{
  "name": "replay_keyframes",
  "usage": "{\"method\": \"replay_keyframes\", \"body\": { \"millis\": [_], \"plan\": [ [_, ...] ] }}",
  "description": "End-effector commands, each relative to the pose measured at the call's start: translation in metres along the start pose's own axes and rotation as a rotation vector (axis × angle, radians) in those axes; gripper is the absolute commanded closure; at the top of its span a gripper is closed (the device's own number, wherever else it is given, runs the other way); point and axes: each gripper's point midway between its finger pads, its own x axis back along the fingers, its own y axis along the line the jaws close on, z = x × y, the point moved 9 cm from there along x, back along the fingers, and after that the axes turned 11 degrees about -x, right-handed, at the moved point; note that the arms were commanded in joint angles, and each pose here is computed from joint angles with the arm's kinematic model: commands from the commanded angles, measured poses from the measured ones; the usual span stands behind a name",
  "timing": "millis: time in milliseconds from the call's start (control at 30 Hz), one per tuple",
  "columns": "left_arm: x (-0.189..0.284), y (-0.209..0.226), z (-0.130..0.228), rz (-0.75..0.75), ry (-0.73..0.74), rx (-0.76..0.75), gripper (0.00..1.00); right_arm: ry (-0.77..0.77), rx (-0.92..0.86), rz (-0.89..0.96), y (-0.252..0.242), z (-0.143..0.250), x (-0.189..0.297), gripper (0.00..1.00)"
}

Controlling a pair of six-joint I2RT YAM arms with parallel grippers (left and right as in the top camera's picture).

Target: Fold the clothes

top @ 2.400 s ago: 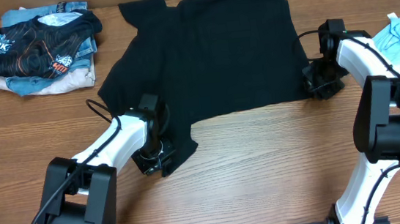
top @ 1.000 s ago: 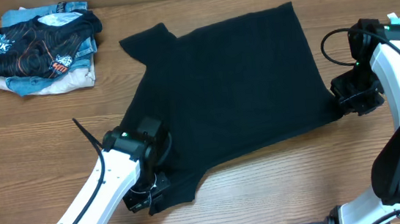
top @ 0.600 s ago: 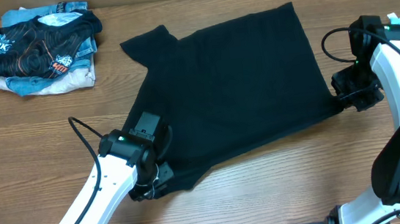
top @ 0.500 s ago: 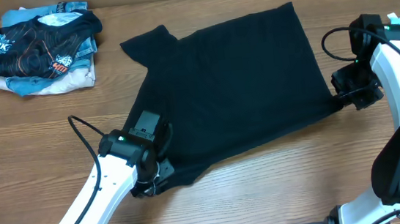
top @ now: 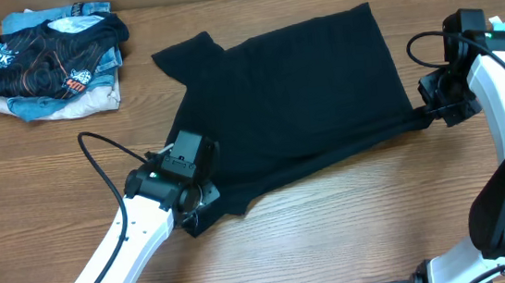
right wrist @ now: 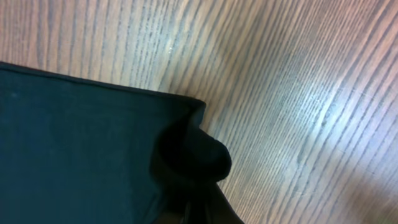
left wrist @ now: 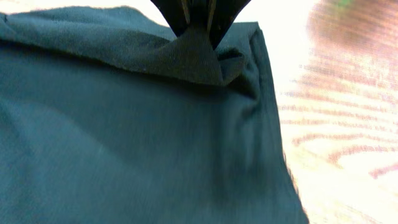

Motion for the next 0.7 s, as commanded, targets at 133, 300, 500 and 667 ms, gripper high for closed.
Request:
{"method": "replay_keyframes", "body": {
  "millis": [133, 300, 500, 667],
  "plan": [
    [0.003, 0.002, -0.022, -0.061, -0.205, 0.001, 0.89, -0.026, -0.020, -0.017, 0.005, -0.005, -0.006, 0.93],
    [0.005, -0.002, -0.038, -0.022, -0.287, -0.008, 0.86, -0.031, -0.021, -0.035, 0.006, -0.004, -0.015, 0.93],
    [0.007, -0.006, -0.056, 0.014, -0.371, -0.029, 0.87, -0.032, -0.023, -0.055, 0.005, -0.001, -0.033, 0.93],
    [0.002, -0.010, -0.071, 0.034, -0.425, -0.034, 0.90, -0.024, -0.018, -0.117, 0.013, 0.000, -0.040, 0.94]
  ]
}}
